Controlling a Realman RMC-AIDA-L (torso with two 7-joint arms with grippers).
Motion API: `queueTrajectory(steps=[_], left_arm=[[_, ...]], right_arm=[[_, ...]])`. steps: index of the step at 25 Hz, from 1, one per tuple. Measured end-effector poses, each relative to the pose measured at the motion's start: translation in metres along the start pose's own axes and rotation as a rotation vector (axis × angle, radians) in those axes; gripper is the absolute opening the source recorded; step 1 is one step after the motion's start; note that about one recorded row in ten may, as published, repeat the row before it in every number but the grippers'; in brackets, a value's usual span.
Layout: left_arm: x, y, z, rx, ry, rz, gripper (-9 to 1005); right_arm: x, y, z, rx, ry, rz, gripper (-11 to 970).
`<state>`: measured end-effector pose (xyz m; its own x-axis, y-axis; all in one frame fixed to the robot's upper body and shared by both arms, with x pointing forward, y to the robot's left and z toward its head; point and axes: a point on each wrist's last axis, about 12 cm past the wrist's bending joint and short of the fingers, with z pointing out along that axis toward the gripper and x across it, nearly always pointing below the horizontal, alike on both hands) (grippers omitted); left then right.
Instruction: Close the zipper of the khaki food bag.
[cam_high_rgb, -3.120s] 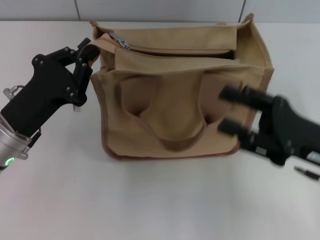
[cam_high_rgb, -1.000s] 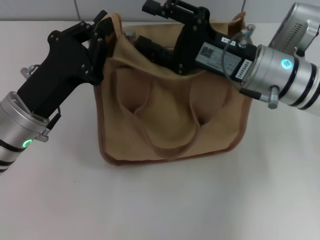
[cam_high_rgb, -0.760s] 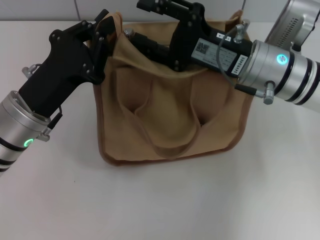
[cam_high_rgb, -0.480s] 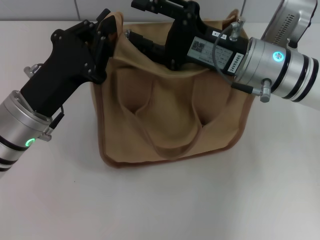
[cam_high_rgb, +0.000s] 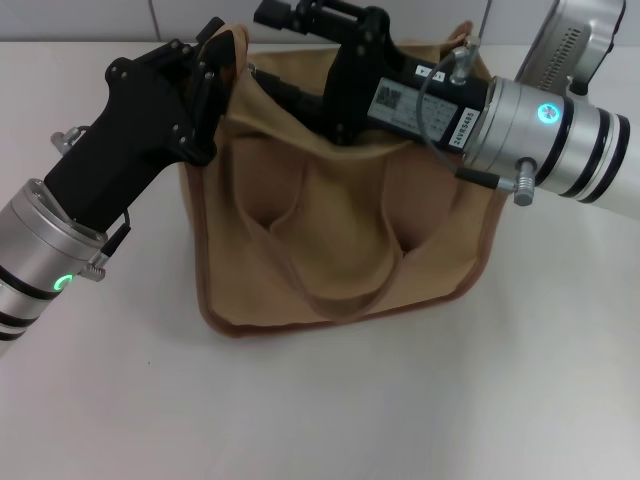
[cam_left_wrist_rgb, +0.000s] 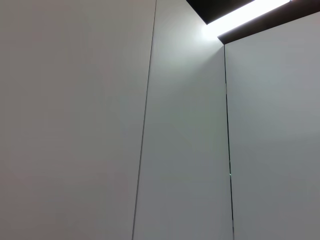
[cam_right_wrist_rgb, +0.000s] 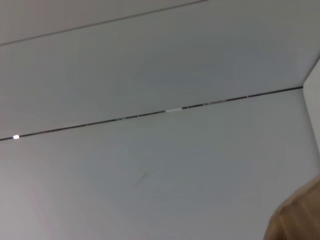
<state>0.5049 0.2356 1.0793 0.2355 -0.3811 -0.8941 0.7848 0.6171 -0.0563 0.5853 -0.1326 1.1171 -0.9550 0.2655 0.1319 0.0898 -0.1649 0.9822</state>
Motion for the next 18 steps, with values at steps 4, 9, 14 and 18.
queueTrajectory(steps=[4, 9, 14, 18], left_arm=[[0.0000, -0.0001, -0.0006, -0.001, 0.000, 0.000, 20], [-0.0003, -0.0005, -0.0010, 0.001, -0.002, 0.000, 21], [-0.0006, -0.0004, 0.0001, 0.004, -0.005, 0.000, 21], [-0.0005, 0.0000, 0.0012, 0.005, -0.004, 0.001, 21]], right_arm=[[0.0018, -0.0021, -0.0013, 0.007, 0.007, 0.007, 660], [0.0010, -0.0059, -0.0083, 0.006, -0.022, 0.019, 660], [0.0003, -0.0044, -0.0074, 0.002, -0.022, 0.015, 661], [-0.0009, -0.0026, -0.0054, 0.003, -0.019, 0.007, 660]])
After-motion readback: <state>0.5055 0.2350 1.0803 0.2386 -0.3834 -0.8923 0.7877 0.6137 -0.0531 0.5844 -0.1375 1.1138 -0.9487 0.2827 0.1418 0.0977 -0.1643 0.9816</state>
